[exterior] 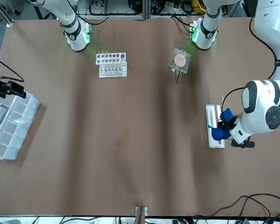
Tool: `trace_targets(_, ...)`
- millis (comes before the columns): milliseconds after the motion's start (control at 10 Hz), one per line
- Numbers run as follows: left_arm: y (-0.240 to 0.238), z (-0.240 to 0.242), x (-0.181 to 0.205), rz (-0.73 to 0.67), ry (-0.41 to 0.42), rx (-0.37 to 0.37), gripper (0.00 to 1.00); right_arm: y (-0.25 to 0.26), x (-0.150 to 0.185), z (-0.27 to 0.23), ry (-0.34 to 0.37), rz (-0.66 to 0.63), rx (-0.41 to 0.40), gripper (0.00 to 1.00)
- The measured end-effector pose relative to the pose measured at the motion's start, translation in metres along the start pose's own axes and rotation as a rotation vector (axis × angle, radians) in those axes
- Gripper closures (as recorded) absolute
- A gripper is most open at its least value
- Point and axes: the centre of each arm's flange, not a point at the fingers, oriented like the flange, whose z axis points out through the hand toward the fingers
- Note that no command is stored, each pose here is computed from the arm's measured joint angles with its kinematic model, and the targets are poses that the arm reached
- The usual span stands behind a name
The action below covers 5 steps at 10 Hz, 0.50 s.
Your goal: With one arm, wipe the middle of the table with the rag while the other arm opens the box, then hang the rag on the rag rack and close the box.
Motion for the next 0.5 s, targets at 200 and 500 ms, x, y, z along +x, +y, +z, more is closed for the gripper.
trace_targets(200, 0.005, 0.003, 0.003, 0.007, 0.0, 0.0, 0.05, 0.001, 0.0, 0.0, -0.002, 0.001, -0.001, 0.17)
trace_targets(500, 0.004, -0.002, 0.006, 0.006, 0.012, 0.0, 0.0, 0.031, -0.005, 0.002, -0.023, 0.021, -0.004, 0.69)
